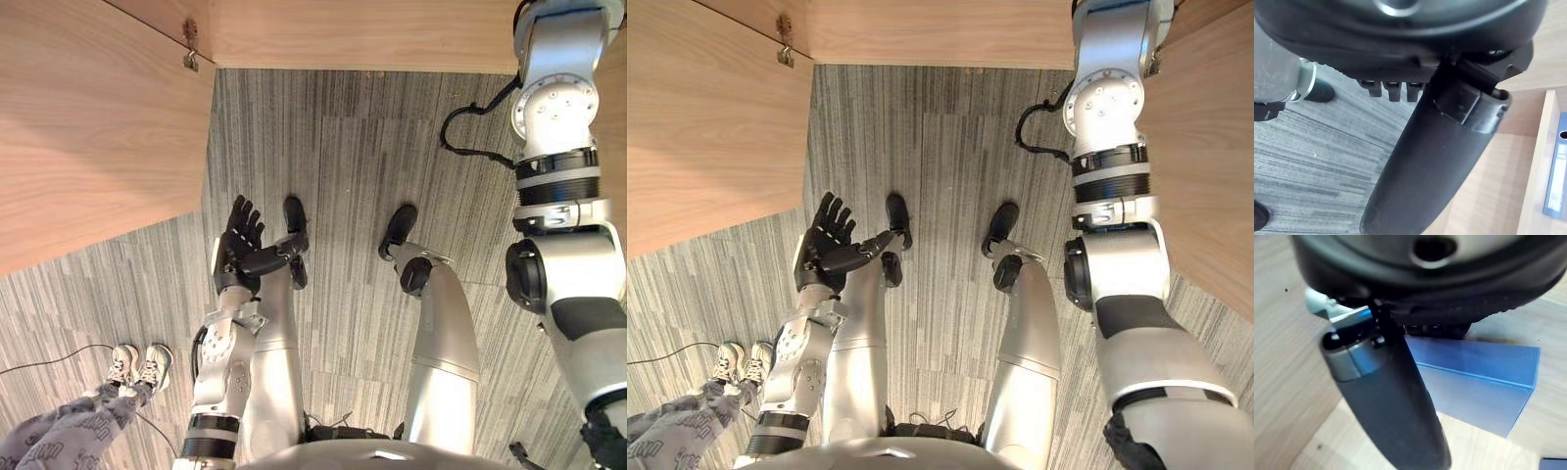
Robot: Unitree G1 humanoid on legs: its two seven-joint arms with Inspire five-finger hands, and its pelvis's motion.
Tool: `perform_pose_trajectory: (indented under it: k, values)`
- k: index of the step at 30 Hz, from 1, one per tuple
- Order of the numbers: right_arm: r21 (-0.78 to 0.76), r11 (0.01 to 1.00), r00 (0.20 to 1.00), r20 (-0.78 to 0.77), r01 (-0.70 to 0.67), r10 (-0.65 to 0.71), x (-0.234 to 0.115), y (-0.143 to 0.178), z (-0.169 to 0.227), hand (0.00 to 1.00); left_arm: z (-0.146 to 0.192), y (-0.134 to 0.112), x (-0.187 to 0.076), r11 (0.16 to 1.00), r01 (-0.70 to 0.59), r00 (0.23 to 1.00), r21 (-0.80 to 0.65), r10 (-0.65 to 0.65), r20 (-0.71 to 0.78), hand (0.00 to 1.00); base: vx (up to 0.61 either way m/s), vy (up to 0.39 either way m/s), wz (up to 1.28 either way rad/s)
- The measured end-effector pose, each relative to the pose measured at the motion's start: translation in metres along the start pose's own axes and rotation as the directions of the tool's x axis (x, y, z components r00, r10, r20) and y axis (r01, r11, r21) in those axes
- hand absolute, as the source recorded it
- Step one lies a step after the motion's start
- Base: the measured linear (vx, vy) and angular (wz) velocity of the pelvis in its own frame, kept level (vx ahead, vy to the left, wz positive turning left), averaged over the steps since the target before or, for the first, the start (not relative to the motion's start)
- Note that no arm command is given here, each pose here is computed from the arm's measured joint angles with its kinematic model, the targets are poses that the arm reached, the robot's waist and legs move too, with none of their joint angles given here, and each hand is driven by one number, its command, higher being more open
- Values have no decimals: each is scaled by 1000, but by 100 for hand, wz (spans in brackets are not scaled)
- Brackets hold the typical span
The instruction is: Walk over to the cabinet, pick up the folder, carry it to the office cabinet, place the folder inside the office cabinet, then close the office cabinet door
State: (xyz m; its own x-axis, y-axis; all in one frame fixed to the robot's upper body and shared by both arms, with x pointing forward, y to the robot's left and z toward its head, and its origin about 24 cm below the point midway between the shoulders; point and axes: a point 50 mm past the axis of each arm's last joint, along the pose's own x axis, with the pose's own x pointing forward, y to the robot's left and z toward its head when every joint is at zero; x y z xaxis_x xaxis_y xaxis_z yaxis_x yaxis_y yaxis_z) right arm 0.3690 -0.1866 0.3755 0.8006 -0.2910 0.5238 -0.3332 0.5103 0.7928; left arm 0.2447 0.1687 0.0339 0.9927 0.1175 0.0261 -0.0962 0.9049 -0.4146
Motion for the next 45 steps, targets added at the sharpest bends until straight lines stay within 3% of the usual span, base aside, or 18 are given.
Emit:
perform_pose_trajectory:
  k: [7, 13, 16, 22, 24, 34, 45]
  values:
    - [-228, 968, 994, -43, -105, 98, 5, 8, 0, 100, -3, -1, -1, 1000, 9, 1000, 2, -9, -18, 100, -42, 25, -1]
    - [-545, 787, 956, -117, -289, 270, 12, 40, 7, 100, -10, -1, -2, 1000, 21, 998, 15, -21, -51, 100, -11, 57, 2]
    - [-617, 711, 937, -147, -337, 317, 12, 50, 4, 100, -11, -2, -1, 999, 31, 998, 24, -30, -60, 100, 16, 92, -4]
    - [-730, 587, 931, -200, -350, 305, 14, 46, -1, 100, -13, -4, 3, 998, 52, 996, 38, -49, -74, 100, -4, 122, -7]
    - [-795, 495, 926, -217, -351, 309, 14, 45, -4, 100, -12, -3, 5, 997, 53, 996, 57, -49, -73, 100, -30, 134, -6]
    - [-923, 177, 911, -279, -341, 303, 11, 33, -13, 100, 1, -11, 34, 994, 66, 997, 83, -64, -31, 100, -12, 96, -9]
    - [-895, 39, 851, -408, -444, 330, -14, 8, -26, 100, 9, -2, 45, 994, 29, 1000, 103, -29, -9, 100, -3, 68, -7]
